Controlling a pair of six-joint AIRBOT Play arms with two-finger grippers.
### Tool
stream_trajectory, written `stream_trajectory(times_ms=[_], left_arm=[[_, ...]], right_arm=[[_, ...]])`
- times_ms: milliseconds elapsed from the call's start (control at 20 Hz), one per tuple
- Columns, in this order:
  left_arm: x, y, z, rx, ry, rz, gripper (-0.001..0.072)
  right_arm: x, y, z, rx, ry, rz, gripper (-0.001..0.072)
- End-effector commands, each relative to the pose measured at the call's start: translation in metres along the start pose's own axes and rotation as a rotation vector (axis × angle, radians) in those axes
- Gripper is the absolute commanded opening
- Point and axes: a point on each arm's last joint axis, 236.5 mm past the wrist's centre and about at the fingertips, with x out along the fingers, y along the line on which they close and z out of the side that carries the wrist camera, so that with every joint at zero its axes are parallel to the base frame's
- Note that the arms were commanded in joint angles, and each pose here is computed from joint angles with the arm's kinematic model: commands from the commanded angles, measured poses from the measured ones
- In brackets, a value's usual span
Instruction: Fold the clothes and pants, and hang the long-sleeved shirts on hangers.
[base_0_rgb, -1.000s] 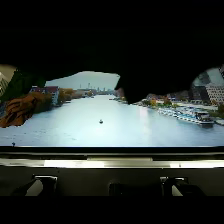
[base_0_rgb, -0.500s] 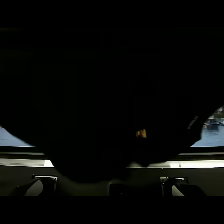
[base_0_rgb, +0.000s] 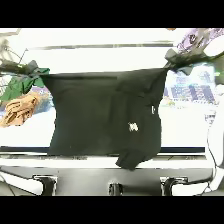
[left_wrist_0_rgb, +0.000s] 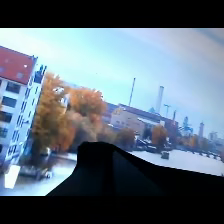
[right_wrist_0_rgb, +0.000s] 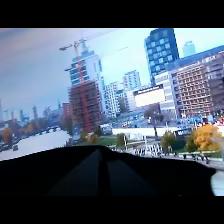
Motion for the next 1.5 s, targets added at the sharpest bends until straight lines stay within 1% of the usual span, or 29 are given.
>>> stream_trajectory(times_ms=[0,150,250,350,500,700,800,1000,1200,1250,1350,1400,1450], left_arm=[[0.1,0.013,0.007,-0.058,-0.022,-0.036,0.0013],[0.112,0.013,0.036,-0.059,-0.119,-0.055,0.0013],[0.112,0.013,0.033,-0.047,-0.105,-0.053,0.0012],[0.114,0.014,0.017,-0.023,-0.039,-0.049,0.0013],[0.119,0.02,-0.026,-0.031,0.124,-0.035,0.0012],[0.121,0.028,-0.095,-0.069,0.375,-0.01,0.0013],[0.115,0.029,-0.114,-0.061,0.457,0.01,0.0013],[0.106,0.03,-0.137,-0.06,0.555,0.054,0.0013],[0.107,0.026,-0.142,-0.037,0.567,0.065,0.0019],[0.108,0.025,-0.14,-0.039,0.558,0.064,0.0096],[0.11,0.025,-0.136,-0.077,0.537,0.071,0.0408],[0.109,0.025,-0.132,-0.089,0.526,0.072,0.0566],[0.105,0.022,-0.124,-0.086,0.507,0.065,0.062]], right_arm=[[0.096,-0.035,0.01,0.058,-0.023,-0.009,0.0028],[0.115,-0.041,0.027,0.044,-0.097,-0.001,0.0028],[0.113,-0.041,0.031,0.035,-0.114,-0.002,0.0028],[0.113,-0.042,0.022,0.019,-0.075,-0.01,0.0029],[0.114,-0.051,-0.007,0.01,0.047,-0.049,0.0029],[0.108,-0.078,-0.037,-0.028,0.178,-0.161,0.0029],[0.108,-0.088,-0.051,-0.032,0.233,-0.195,0.0029],[0.119,-0.105,-0.083,-0.01,0.347,-0.228,0.0029],[0.131,-0.117,-0.111,0.016,0.449,-0.246,0.0031],[0.135,-0.116,-0.117,0.029,0.469,-0.233,0.0042],[0.141,-0.106,-0.126,0.042,0.502,-0.178,0.016],[0.141,-0.099,-0.127,0.043,0.508,-0.149,0.0252],[0.138,-0.094,-0.125,0.033,0.506,-0.131,0.0374]])
